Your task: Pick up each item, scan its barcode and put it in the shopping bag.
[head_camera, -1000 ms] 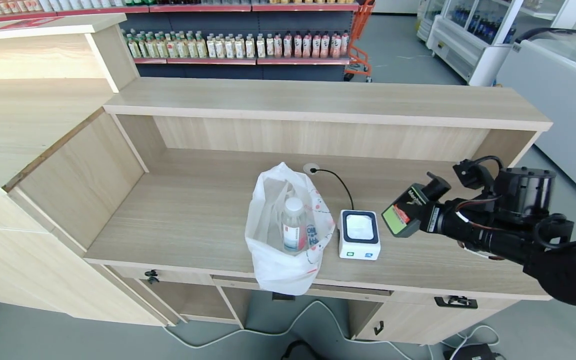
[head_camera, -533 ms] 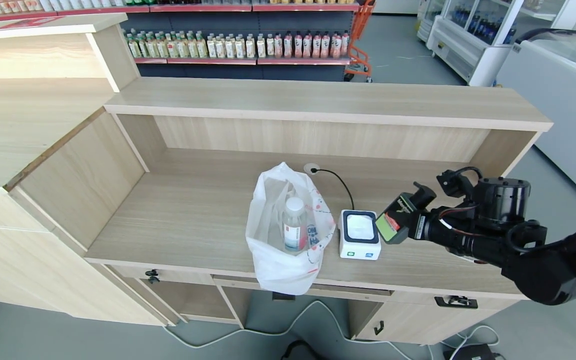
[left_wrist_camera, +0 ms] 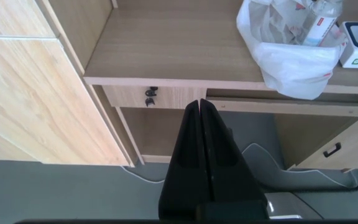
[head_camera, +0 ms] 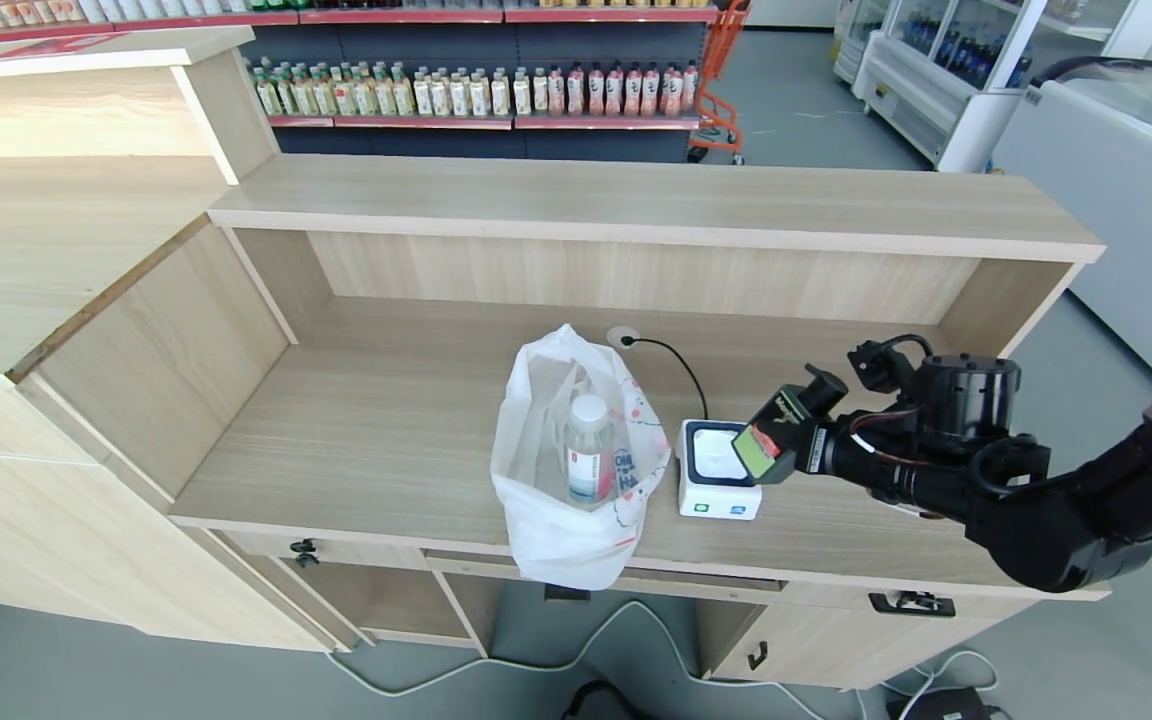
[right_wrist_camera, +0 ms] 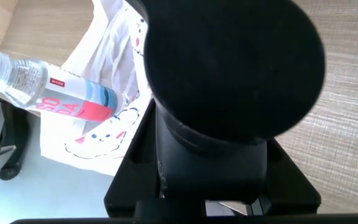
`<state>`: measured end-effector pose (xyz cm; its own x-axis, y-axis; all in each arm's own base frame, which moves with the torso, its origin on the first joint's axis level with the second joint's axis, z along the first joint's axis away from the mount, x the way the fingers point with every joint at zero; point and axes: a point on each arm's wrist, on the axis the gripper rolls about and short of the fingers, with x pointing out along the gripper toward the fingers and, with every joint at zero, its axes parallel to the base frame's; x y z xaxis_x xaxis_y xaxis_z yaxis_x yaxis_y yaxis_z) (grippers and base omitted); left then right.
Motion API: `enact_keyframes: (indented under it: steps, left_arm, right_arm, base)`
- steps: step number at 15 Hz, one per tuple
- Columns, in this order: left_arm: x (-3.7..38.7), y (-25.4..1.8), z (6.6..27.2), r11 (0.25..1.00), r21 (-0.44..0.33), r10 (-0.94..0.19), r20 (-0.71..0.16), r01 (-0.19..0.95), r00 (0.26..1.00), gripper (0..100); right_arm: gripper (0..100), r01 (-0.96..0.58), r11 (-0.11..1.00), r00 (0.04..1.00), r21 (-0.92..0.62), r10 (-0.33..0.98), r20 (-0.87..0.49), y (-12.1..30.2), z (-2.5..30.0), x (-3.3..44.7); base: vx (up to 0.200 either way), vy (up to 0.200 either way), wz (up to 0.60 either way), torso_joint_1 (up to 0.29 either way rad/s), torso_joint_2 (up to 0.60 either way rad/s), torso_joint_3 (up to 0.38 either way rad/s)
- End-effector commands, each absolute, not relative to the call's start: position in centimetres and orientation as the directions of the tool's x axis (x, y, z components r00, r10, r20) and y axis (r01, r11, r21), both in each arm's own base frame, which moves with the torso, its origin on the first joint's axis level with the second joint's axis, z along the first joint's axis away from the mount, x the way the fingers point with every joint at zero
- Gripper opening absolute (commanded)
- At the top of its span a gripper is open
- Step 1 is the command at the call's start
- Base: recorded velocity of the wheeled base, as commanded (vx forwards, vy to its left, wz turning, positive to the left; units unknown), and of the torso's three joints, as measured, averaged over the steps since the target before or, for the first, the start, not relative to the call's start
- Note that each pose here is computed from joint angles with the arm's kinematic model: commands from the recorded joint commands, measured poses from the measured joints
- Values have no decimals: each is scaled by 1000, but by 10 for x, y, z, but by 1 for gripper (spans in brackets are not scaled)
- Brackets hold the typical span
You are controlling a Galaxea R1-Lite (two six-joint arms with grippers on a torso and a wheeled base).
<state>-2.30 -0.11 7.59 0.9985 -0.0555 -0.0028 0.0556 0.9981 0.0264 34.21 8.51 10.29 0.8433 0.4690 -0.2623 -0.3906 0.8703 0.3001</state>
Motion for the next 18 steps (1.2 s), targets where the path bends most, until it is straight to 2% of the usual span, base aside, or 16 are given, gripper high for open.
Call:
enact_keyframes:
  steps: [1,13,18]
  left_arm:
    - [-23,-1,76,998,27,-55,-3,55,998,0]
    - [-23,-1,76,998,27,-55,-3,55,998,0]
    - [-23,-1,76,998,29,-55,-3,55,998,0]
  right_arm:
    - [0,-399,865,835,303,480,-271,91,97,347]
    - [0,-403,866,827,298,484,-288,110,78,366]
    - [0,-424,850,824,314,505,-255,126,72,383]
  base:
    - [0,0,0,0,0,0]
    - [0,0,0,0,0,0]
    - [0,0,0,0,0,0]
